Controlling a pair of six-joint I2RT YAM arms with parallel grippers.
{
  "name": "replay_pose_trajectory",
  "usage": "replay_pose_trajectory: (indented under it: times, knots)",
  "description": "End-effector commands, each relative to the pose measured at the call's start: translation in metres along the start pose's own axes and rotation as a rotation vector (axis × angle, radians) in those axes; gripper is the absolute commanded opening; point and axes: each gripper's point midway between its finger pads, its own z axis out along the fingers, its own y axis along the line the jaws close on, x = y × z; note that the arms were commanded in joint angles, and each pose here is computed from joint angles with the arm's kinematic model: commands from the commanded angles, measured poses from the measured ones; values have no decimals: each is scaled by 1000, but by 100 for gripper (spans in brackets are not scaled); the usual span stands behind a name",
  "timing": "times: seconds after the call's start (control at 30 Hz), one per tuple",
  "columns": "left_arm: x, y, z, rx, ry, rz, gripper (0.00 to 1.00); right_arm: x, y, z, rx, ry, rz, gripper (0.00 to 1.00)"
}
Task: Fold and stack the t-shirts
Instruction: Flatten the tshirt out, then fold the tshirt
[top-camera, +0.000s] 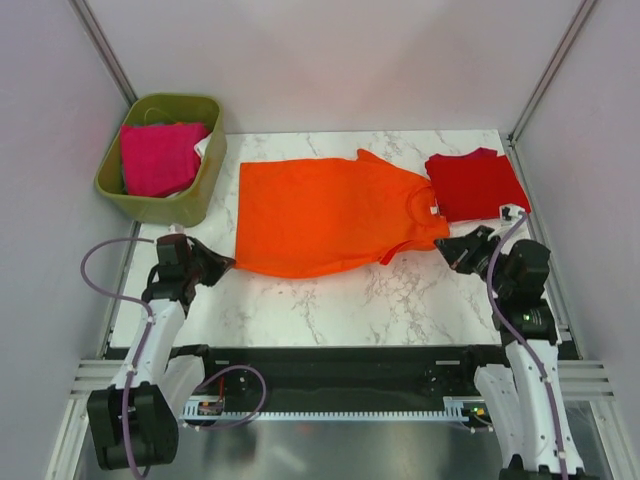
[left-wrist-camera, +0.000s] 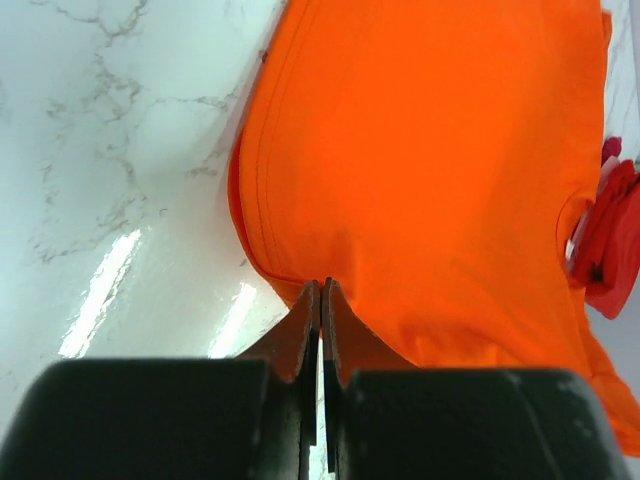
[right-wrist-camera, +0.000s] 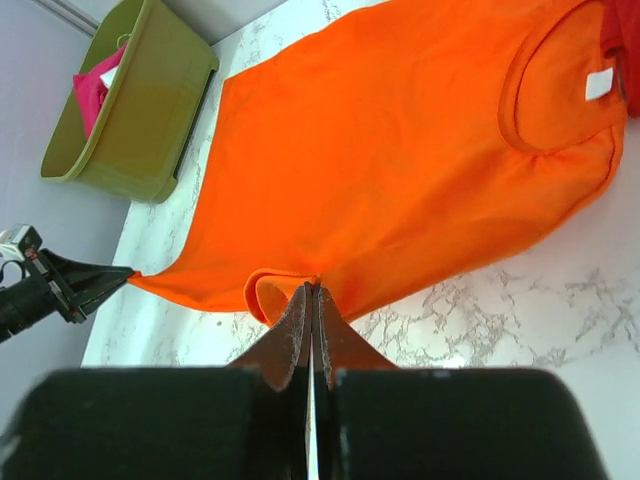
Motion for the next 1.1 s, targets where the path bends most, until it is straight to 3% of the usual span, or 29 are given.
replay_pose_trajectory:
  times: [0.0,0.3,1.07]
  knots:
    - [-7,13,-9,-56,-59,-2,2,21,-15,-14,76,33,27,0]
    - [-11,28,-13,-103,-78,-30,2,54,-28,-30,122,99,41,0]
    - [-50,-21,26,-42,-40,-104,2,-25,-67,57,285,78,26,0]
